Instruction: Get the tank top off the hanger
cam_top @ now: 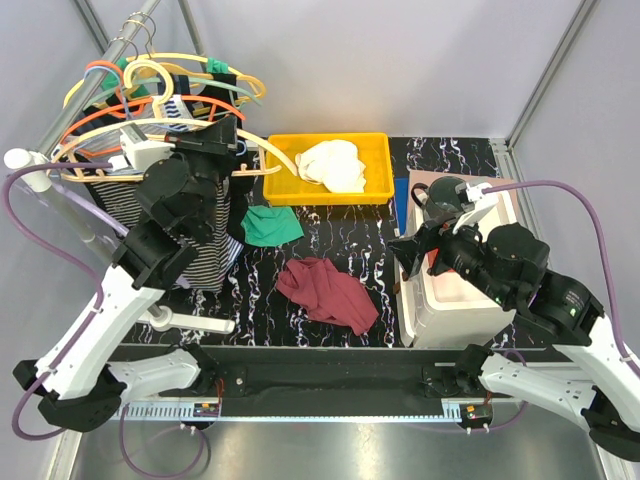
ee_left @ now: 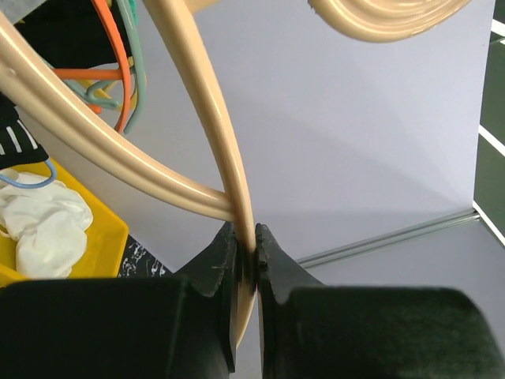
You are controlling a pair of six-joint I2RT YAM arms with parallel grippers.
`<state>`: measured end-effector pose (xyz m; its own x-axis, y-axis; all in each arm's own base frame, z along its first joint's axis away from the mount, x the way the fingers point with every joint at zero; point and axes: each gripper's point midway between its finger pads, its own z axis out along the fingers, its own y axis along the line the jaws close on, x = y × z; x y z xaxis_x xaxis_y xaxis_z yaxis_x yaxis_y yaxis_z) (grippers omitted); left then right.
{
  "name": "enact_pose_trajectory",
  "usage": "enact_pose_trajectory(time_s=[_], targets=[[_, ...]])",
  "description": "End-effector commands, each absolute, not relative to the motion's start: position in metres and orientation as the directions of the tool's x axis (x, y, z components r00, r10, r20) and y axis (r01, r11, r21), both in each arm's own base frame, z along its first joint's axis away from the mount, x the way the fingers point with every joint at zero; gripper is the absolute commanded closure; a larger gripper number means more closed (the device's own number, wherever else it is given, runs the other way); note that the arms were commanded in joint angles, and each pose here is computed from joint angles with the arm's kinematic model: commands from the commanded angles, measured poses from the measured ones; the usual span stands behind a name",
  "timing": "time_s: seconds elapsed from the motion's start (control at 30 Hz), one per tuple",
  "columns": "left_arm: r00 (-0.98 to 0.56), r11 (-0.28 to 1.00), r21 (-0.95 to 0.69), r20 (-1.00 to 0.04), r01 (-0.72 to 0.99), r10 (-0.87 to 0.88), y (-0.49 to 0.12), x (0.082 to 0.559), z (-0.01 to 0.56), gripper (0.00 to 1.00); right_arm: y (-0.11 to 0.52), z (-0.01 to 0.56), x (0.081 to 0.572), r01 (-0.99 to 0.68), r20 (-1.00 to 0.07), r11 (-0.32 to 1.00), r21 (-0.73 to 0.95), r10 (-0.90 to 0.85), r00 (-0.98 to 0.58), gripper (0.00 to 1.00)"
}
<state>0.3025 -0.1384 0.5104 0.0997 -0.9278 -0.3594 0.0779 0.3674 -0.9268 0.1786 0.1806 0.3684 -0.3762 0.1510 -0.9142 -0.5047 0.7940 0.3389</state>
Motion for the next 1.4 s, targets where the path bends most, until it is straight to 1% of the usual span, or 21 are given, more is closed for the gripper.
enact_pose_trajectory(time_s=[0.0, 0.13, 0.17, 0.2, 0.27, 0.53, 0.77, 1.0, 1.2, 1.27, 1.37], targets=[[0.071, 0.304, -0.941, -0.297, 0.148, -0.952, -0.134, 0.305, 0.528, 1.00, 0.175, 0.385, 0.184, -0.482, -0.923, 0.808, 0.338, 0.184, -0.338, 0.14], [0.070, 0.295, -0.941, -0.287, 0.166, -0.955, -0.125, 0.313, 0.531, 1.00, 0.175, 0.382, 0.183, -0.482, -0.920, 0.806, 0.342, 0.183, -0.346, 0.14], [0.041, 0.294, -0.940, -0.291, 0.176, -0.956, -0.128, 0.314, 0.529, 1.00, 0.174, 0.384, 0.182, -0.485, -0.921, 0.804, 0.343, 0.186, -0.342, 0.13], [0.050, 0.291, -0.940, -0.287, 0.178, -0.957, -0.122, 0.317, 0.531, 1.00, 0.173, 0.384, 0.183, -0.481, -0.921, 0.806, 0.344, 0.188, -0.342, 0.13], [0.018, 0.280, -0.940, -0.282, 0.194, -0.959, -0.124, 0.319, 0.531, 1.00, 0.172, 0.385, 0.182, -0.482, -0.922, 0.806, 0.342, 0.189, -0.337, 0.13], [-0.009, 0.261, -0.943, -0.269, 0.208, -0.963, -0.111, 0.323, 0.527, 1.00, 0.175, 0.378, 0.181, -0.489, -0.919, 0.802, 0.342, 0.177, -0.353, 0.13], [0.058, 0.266, -0.942, -0.259, 0.205, -0.964, -0.086, 0.314, 0.527, 1.00, 0.176, 0.382, 0.182, -0.493, -0.923, 0.803, 0.334, 0.173, -0.344, 0.12], [0.150, 0.258, -0.934, -0.226, 0.247, -0.963, -0.063, 0.295, 0.548, 1.00, 0.179, 0.378, 0.182, -0.495, -0.918, 0.799, 0.342, 0.171, -0.357, 0.12], [0.238, 0.213, -0.964, -0.171, 0.161, -0.956, -0.041, 0.295, 0.544, 1.00, 0.181, 0.383, 0.183, -0.503, -0.921, 0.797, 0.335, 0.166, -0.352, 0.12], [0.245, 0.189, -0.976, -0.159, 0.104, -0.956, -0.038, 0.298, 0.539, 1.00, 0.182, 0.384, 0.183, -0.506, -0.923, 0.797, 0.330, 0.160, -0.349, 0.12], [0.269, 0.157, -0.986, -0.135, 0.062, -0.954, -0.032, 0.299, 0.535, 1.00, 0.183, 0.382, 0.184, -0.507, -0.922, 0.797, 0.329, 0.156, -0.353, 0.12]])
